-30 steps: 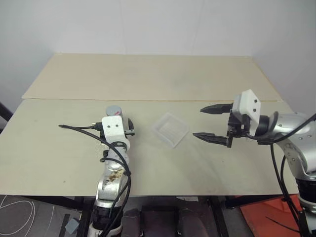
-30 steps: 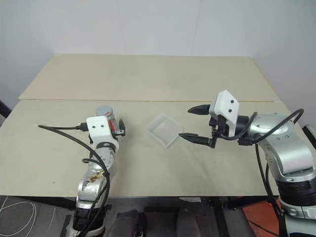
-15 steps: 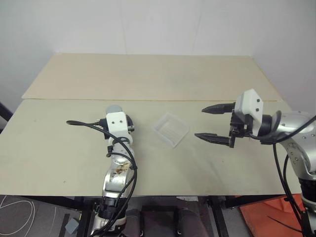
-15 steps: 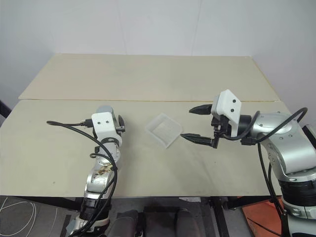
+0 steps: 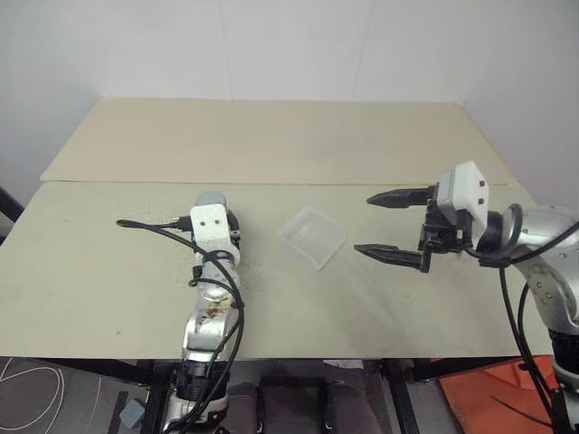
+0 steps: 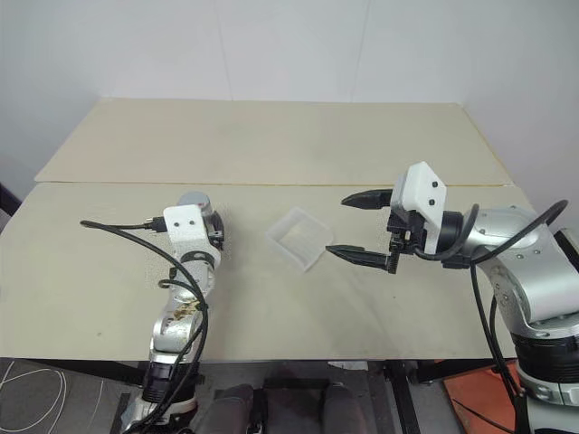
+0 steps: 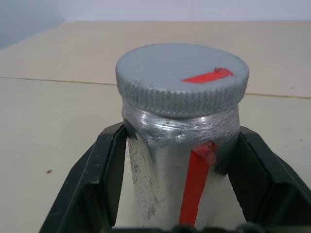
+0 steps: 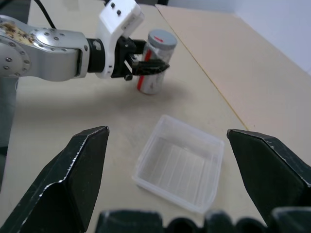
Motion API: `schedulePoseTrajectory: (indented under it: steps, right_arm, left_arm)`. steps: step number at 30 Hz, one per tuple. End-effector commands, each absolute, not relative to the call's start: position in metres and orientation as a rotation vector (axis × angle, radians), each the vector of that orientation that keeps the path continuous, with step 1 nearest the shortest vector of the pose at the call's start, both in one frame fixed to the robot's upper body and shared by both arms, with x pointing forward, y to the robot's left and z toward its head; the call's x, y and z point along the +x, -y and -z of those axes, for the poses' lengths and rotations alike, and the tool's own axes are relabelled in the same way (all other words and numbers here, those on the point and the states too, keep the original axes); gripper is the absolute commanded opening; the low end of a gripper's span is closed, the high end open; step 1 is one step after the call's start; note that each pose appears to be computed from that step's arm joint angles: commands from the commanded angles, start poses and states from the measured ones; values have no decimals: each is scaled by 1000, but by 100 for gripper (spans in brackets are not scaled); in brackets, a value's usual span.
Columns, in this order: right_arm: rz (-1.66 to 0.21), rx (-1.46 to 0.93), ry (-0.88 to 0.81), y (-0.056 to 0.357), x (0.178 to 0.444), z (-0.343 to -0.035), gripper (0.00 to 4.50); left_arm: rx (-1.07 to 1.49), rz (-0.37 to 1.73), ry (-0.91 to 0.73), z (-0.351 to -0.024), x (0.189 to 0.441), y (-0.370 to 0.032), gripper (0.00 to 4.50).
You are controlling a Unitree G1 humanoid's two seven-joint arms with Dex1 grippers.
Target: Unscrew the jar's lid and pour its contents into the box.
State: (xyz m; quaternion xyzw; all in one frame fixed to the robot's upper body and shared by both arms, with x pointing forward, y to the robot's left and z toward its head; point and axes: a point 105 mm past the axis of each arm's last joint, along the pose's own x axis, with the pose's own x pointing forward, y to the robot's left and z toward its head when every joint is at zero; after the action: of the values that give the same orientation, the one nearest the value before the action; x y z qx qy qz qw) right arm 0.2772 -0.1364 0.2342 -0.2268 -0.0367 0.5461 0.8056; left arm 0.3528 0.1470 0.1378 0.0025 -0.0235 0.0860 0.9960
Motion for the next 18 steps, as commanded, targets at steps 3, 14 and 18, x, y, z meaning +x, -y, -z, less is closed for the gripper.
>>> schedulePoseTrajectory:
  steps: [3, 14, 18]
  right_arm:
    - [-1156, -486, 140, 136, 272, -246, 450]
    - [-1172, -459, 152, 129, 273, -243, 450]
    - [-1175, -451, 158, 128, 272, -242, 450]
  left_arm:
    - [-65, 13, 124, -163, 342, -149, 275]
    - [46, 510, 68, -160, 322, -167, 275]
    - [128, 571, 75, -153, 325, -178, 275]
